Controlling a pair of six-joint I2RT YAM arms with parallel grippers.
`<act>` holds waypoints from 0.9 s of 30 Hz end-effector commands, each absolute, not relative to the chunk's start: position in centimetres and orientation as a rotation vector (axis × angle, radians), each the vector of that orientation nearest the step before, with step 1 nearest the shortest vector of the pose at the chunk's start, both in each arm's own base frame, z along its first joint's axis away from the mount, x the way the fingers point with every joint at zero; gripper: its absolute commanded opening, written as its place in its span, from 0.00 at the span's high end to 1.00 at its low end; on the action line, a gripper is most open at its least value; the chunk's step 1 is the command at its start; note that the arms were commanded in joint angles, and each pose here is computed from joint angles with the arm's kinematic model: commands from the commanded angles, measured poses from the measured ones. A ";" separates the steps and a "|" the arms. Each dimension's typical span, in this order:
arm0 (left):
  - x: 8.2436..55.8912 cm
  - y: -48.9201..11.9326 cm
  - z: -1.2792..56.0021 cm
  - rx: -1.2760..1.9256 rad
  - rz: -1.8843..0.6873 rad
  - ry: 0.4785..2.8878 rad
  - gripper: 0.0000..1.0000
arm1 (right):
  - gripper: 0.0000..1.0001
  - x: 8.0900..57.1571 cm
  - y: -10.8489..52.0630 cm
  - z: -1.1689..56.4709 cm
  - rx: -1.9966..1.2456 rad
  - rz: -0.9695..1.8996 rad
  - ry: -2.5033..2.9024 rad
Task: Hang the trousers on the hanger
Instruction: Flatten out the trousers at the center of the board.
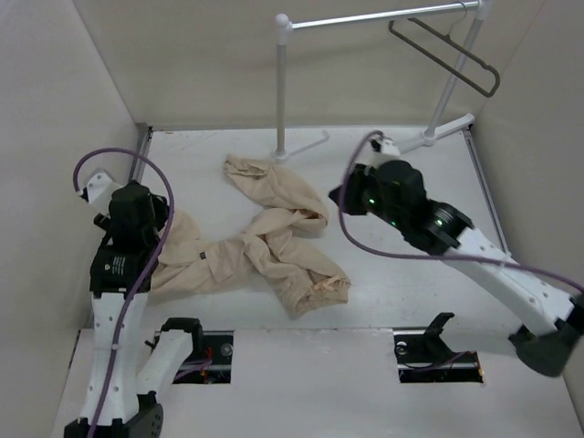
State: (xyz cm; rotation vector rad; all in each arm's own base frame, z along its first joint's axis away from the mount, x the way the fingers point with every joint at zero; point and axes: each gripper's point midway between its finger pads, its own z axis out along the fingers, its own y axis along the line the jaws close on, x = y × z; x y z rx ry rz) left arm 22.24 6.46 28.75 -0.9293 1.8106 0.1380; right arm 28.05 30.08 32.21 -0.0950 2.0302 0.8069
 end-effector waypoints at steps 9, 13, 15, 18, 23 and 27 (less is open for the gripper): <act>38.3 -8.7 20.7 -0.582 -0.211 2.117 0.46 | 0.53 19.6 18.5 15.3 0.326 0.604 2.332; 44.7 -11.8 18.0 -0.497 -0.228 2.203 0.45 | 0.47 18.3 17.2 12.6 0.364 0.544 2.389; 46.7 -13.0 16.7 -0.474 -0.227 2.226 0.47 | 0.47 18.4 17.3 12.7 0.376 0.563 2.367; 49.0 -14.2 14.5 -0.468 -0.215 2.249 0.48 | 0.47 18.8 17.4 13.6 0.390 0.606 2.330; 52.0 -16.3 12.3 -0.448 -0.223 2.247 0.48 | 0.44 19.2 17.4 14.0 0.400 0.640 2.297; 53.9 -17.2 10.9 -0.446 -0.228 2.255 0.48 | 0.39 19.4 17.1 13.1 0.416 0.618 2.317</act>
